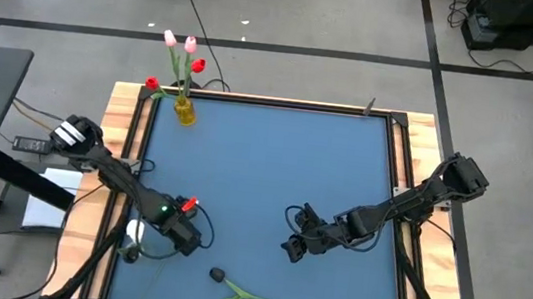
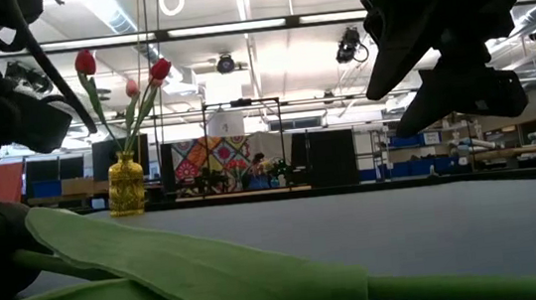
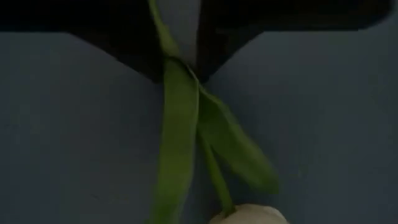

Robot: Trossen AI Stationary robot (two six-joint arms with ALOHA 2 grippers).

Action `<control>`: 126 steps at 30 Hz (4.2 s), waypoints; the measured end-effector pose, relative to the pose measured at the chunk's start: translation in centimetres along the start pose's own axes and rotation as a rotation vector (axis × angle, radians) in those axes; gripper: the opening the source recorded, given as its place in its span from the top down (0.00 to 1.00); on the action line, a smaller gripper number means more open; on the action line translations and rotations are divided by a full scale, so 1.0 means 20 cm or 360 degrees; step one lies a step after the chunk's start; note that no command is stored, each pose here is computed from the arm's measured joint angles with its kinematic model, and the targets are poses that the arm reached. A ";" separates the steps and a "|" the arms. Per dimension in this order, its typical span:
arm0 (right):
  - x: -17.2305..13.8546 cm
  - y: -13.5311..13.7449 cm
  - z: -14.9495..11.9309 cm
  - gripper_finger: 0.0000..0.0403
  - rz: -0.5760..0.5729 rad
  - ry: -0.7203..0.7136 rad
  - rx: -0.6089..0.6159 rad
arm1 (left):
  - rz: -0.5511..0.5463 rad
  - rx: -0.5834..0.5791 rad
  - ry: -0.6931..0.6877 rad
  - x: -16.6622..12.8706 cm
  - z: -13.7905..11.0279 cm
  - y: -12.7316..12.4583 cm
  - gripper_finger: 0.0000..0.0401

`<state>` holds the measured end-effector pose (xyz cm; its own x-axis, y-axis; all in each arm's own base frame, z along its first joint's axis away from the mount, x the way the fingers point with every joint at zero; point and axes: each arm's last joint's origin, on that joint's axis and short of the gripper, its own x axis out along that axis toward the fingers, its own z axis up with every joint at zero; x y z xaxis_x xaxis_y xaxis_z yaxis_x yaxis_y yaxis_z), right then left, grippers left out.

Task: Sort flowers into vase by color
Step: Put the white flower into the transparent vase, then put the black flower into the transparent vase

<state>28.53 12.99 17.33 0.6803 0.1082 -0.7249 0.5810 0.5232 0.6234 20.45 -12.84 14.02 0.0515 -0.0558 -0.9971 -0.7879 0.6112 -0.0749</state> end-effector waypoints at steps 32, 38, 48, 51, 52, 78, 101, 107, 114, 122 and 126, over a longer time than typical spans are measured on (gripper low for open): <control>0.00 0.02 0.01 0.51 0.0055 0.0003 0.0163 | -0.0586 0.0858 -0.1371 -1.19 0.39 -0.17 0.97; 0.00 0.02 0.01 0.51 0.0069 -0.0006 0.0285 | -0.0559 0.1046 -0.1629 -1.39 0.26 0.08 0.98; -0.01 0.04 0.00 0.51 0.0107 -0.0096 0.0506 | -0.0640 0.1074 -0.1667 -1.22 0.07 0.63 0.98; -0.01 0.04 -0.02 0.51 0.0125 -0.0132 0.0546 | -0.0979 0.1242 -0.1599 -1.22 -0.01 0.77 0.98; -0.01 0.04 -0.02 0.51 0.0126 -0.0136 0.0565 | -0.1118 0.1338 -0.1544 -1.21 -0.03 0.81 0.98; -0.01 0.04 -0.06 0.51 0.0103 -0.0017 0.0811 | -0.2278 0.1933 -0.1470 -1.01 -0.12 0.78 0.98; -0.02 0.05 -0.06 0.51 0.0107 0.0140 0.0958 | -0.2219 0.1990 -0.1120 -0.94 -0.13 0.78 0.67; -0.02 0.09 -0.03 0.51 0.0266 -0.0098 0.0895 | -0.2327 0.1983 -0.1093 -0.96 -0.14 0.78 0.48; -0.06 0.17 0.01 0.55 0.0275 -0.0329 0.0265 | -0.2340 0.2011 -0.1148 -1.05 -0.15 0.83 0.35; -0.09 0.27 0.00 0.56 0.0409 -0.0214 -0.0312 | -0.2100 0.1957 -0.1525 -1.30 -0.15 0.92 0.34; -0.09 0.27 -0.04 0.53 0.0424 -0.0144 -0.0576 | -0.1866 0.1721 -0.1730 -1.39 -0.11 0.87 0.34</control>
<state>30.08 16.27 21.88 0.8306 0.2132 -0.5144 0.1981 0.7503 0.6307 3.98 -2.40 40.44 0.8291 -0.5591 0.0010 0.5521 0.8183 -0.1598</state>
